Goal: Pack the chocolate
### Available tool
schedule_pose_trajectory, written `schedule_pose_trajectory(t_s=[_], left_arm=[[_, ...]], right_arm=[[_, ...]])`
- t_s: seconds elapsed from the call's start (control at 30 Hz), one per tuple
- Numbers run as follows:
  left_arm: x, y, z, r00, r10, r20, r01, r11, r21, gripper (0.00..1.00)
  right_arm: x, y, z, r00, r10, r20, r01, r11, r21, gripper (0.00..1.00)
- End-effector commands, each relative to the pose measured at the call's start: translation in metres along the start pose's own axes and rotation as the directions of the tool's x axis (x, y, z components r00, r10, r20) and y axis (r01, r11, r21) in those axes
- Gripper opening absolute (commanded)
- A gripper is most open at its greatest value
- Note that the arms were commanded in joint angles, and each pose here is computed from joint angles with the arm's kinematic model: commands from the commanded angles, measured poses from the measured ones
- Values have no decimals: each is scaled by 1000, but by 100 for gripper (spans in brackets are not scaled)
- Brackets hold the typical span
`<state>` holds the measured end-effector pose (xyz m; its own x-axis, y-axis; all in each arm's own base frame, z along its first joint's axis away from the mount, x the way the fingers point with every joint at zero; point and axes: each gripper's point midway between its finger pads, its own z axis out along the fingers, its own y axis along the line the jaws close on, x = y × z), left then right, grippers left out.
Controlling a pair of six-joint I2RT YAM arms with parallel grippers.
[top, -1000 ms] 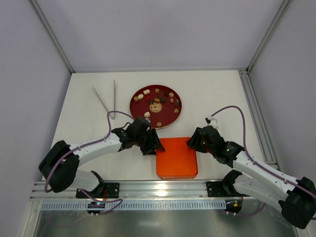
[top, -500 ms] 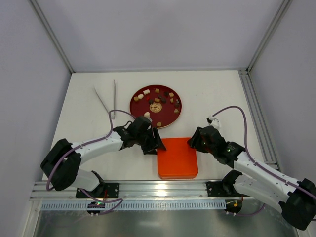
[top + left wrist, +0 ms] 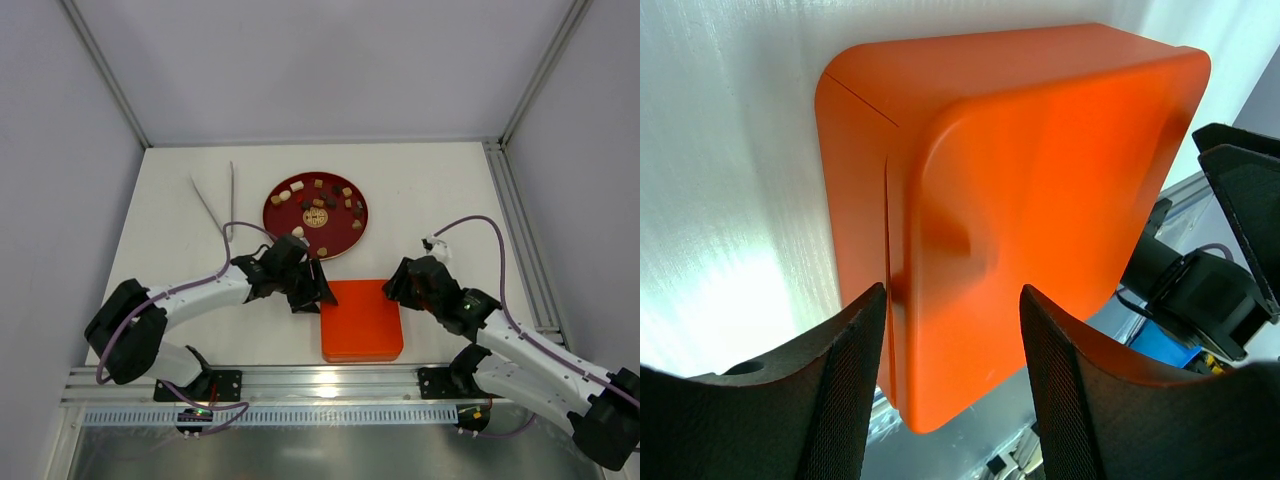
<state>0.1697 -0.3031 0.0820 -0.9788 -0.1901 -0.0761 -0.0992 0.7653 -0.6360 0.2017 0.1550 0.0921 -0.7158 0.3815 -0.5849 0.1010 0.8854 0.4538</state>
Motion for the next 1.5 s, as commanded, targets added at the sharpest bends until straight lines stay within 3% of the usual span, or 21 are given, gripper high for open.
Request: schedule_pose_trajectory(t_s=[0.0, 0.8, 1.23, 1.47], left_arm=[[0, -15, -4, 1000, 30, -7, -30, 999, 41, 56], [0, 3, -20, 998, 55, 25, -55, 998, 22, 67], [26, 10, -22, 992, 86, -93, -80, 995, 62, 67], [39, 13, -23, 988, 102, -121, -93, 993, 78, 67]], right_arm=[[-18, 8, -7, 998, 7, 63, -6, 1000, -19, 52], [0, -5, -17, 1000, 4, 21, -3, 999, -39, 60], [16, -6, -32, 999, 4, -43, -8, 996, -92, 61], [43, -7, -32, 989, 29, -142, -49, 989, -137, 61]])
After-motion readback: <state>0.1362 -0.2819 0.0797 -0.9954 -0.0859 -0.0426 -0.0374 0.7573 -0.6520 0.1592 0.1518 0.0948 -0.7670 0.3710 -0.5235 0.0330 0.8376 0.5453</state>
